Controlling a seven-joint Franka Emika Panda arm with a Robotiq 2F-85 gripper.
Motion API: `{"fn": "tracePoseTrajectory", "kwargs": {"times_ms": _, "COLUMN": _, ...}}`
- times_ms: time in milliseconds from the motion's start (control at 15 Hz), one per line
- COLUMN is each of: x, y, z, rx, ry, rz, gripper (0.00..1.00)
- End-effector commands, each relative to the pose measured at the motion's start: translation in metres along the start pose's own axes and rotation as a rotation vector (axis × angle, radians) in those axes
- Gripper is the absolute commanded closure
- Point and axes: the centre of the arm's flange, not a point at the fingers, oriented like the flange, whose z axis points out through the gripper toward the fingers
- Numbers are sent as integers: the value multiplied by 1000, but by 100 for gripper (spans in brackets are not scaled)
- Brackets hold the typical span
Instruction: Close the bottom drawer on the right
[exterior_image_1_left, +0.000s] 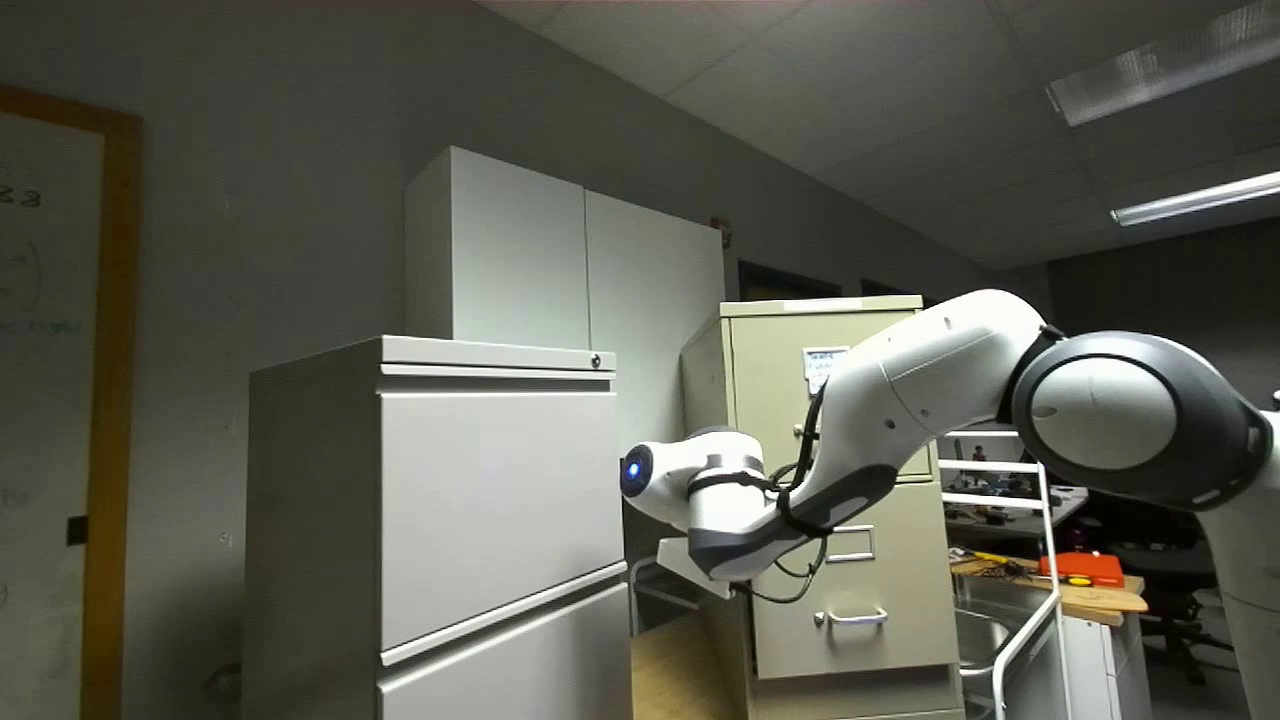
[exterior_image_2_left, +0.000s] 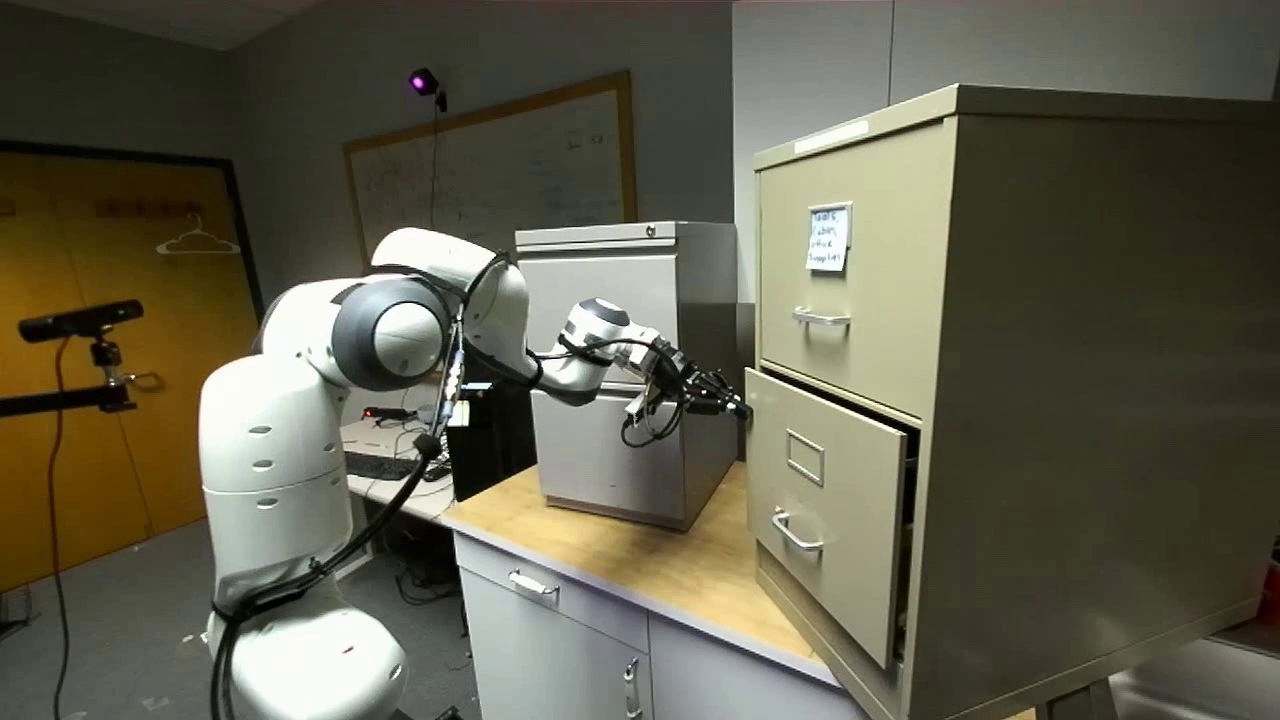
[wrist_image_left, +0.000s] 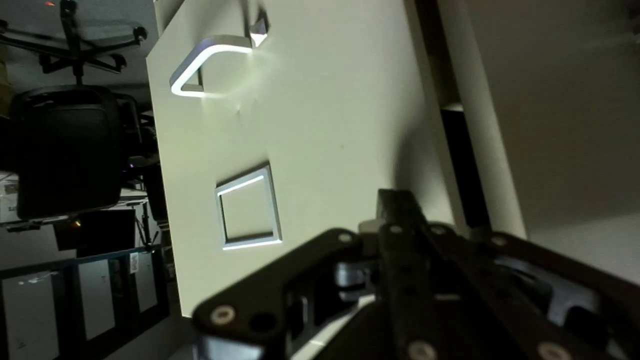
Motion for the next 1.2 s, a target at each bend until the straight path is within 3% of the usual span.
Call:
{"fn": "tracePoseTrajectory", "kwargs": {"times_ms": 0, "x": 15, "y": -49, "z": 9, "rx": 34, "ry": 26, "rz": -4, "gripper": 100}}
{"fn": "tracePoseTrajectory", "kwargs": {"times_ms": 467, "x": 13, "y": -60, "z": 10, "rx": -23, "ry": 59, "rz": 12, "gripper": 100}}
{"fn": "tracePoseTrajectory", "kwargs": {"times_ms": 1133, "x": 31, "y": -82, "z": 17, "rx": -189, "ry": -67, "rz": 18, "gripper": 100}}
